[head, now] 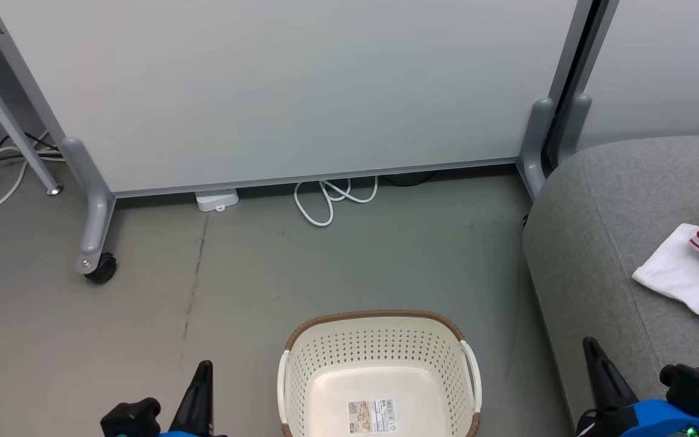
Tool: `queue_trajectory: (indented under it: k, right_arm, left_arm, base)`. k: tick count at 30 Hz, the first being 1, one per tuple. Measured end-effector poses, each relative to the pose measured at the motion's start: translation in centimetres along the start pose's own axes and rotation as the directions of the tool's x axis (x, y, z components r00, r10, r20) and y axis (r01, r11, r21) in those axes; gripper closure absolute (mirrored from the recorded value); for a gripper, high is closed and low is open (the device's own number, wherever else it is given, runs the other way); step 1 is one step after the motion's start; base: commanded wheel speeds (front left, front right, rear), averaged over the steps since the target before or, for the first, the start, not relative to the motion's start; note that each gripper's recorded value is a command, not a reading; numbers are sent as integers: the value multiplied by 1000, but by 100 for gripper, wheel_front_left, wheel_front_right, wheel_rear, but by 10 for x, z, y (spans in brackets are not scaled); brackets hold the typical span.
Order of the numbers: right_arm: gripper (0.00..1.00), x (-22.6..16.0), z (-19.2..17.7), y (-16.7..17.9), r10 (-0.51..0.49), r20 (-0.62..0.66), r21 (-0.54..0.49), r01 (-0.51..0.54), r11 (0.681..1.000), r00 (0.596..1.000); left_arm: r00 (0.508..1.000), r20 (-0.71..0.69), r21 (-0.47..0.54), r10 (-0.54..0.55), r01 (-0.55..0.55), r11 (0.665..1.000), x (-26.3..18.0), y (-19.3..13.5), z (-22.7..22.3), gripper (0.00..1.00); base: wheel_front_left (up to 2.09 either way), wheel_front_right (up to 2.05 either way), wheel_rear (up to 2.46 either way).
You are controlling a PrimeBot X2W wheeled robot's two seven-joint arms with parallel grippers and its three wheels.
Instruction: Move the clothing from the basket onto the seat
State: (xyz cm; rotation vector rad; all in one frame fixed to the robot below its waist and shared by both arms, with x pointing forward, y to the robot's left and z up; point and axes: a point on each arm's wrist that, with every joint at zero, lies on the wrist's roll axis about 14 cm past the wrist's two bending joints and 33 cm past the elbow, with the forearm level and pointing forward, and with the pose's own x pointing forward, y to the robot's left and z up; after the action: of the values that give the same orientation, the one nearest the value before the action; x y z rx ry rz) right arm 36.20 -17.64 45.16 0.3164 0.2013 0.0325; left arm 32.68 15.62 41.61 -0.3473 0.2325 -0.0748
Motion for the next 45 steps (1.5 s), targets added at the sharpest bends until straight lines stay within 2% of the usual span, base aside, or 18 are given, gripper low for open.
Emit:
queue_trajectory:
  k: [9,18,31,41,44,45]
  right_arm:
    - [100,0,2,-2,-9,6,155,8,988,1000]
    - [100,2,6,-3,-13,19,292,7,956,1000]
    - [100,6,15,-2,-12,44,458,-10,889,999]
    - [100,7,20,-3,-12,60,562,-23,827,998]
    - [100,8,23,-3,-13,67,600,-30,799,998]
    - [100,8,23,-3,-13,67,600,-30,799,998]
  left_arm:
    - [999,15,-150,41,-39,988,3,8,9,100]
    - [997,36,-284,66,-53,958,8,13,21,100]
    - [995,58,-447,84,-49,893,15,16,35,100]
    - [993,71,-551,93,-38,834,18,19,44,100]
    - [993,81,-588,91,-26,808,20,18,48,100]
    - [993,81,-588,91,-26,808,20,18,48,100]
  base:
    - [0,0,0]
    - [0,0,0]
    - [0,0,0]
    - [0,0,0]
    - [0,0,0]
    - [0,0,0]
